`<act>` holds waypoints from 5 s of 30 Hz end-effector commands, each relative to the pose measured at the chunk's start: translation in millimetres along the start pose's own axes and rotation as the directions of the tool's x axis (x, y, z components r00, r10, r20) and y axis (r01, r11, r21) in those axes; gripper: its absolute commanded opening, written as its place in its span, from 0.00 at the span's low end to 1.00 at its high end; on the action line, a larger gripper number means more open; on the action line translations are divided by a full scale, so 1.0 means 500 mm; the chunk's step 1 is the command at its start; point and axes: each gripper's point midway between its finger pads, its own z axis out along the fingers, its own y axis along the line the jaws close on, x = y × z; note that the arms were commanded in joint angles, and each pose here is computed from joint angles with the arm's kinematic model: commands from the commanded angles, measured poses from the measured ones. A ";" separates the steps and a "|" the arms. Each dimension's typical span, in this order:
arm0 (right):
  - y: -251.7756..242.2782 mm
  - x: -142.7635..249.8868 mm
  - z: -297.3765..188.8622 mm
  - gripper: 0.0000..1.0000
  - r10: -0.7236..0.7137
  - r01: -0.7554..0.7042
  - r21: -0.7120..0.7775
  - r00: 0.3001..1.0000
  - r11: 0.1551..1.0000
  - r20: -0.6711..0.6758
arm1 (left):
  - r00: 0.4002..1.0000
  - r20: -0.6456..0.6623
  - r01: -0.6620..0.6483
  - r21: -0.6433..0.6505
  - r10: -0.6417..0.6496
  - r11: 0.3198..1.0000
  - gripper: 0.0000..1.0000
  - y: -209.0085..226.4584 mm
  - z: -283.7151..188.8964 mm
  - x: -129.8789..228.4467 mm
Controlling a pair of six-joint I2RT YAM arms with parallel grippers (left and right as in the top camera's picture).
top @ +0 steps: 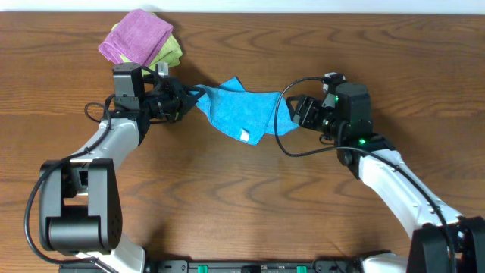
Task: Fold the cloth
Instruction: 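Release the right gripper and regrasp the cloth's lower right edge, then fold the cloth's lower half up toward the top edge with both grippers, then stretch the folded strip between both grippers and lay it flat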
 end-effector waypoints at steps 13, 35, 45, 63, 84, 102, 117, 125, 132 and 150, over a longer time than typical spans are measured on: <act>0.024 0.227 0.032 0.69 0.093 -0.101 0.003 0.906 0.995 -0.412 | 1.000 -0.020 -0.017 0.013 0.017 1.000 0.06 -0.007 0.001 0.008; 0.004 0.317 0.178 0.58 0.157 -0.151 0.047 0.900 0.987 -0.406 | 0.999 -0.028 -0.015 0.018 0.016 1.000 0.06 -0.009 0.001 0.011; -0.016 0.266 0.181 0.02 0.058 -0.050 0.033 0.943 0.998 -0.328 | 0.999 -0.032 -0.016 0.021 0.016 1.000 0.06 -0.010 0.000 0.012; 0.110 -0.149 0.001 0.01 -0.126 0.132 -0.071 0.989 0.989 0.084 | 0.979 0.141 -0.162 0.099 0.148 0.982 0.06 -0.126 0.002 -0.068; 0.100 -0.232 -0.010 0.01 -0.259 0.278 0.095 0.949 0.956 -0.180 | 0.948 -0.048 -0.310 0.092 0.316 0.946 0.06 -0.197 0.036 -0.043; -0.023 -0.010 -0.095 0.02 -0.075 0.276 0.247 0.794 0.929 -0.604 | 0.879 -0.460 -0.251 -0.228 0.123 0.941 0.06 0.040 -0.039 0.170; -0.152 0.241 -0.151 0.01 0.035 0.235 0.293 0.722 0.927 -0.691 | 0.814 -0.558 -0.067 -0.367 -0.162 0.928 0.06 0.241 -0.081 0.353; -0.137 0.196 -0.120 0.02 -0.052 0.239 0.253 0.816 0.937 -0.576 | 0.847 -0.515 -0.056 -0.331 -0.131 0.942 0.06 0.220 -0.066 0.332; -0.110 0.107 -0.061 0.02 -0.148 0.249 0.212 0.905 0.945 -0.399 | 0.945 -0.317 -0.012 -0.272 -0.078 0.962 0.06 0.160 -0.012 0.223; -0.135 0.010 0.101 0.01 -0.199 0.245 0.216 0.956 0.945 -0.214 | 0.971 0.190 -0.084 -0.285 0.143 0.955 0.06 0.104 0.033 -0.017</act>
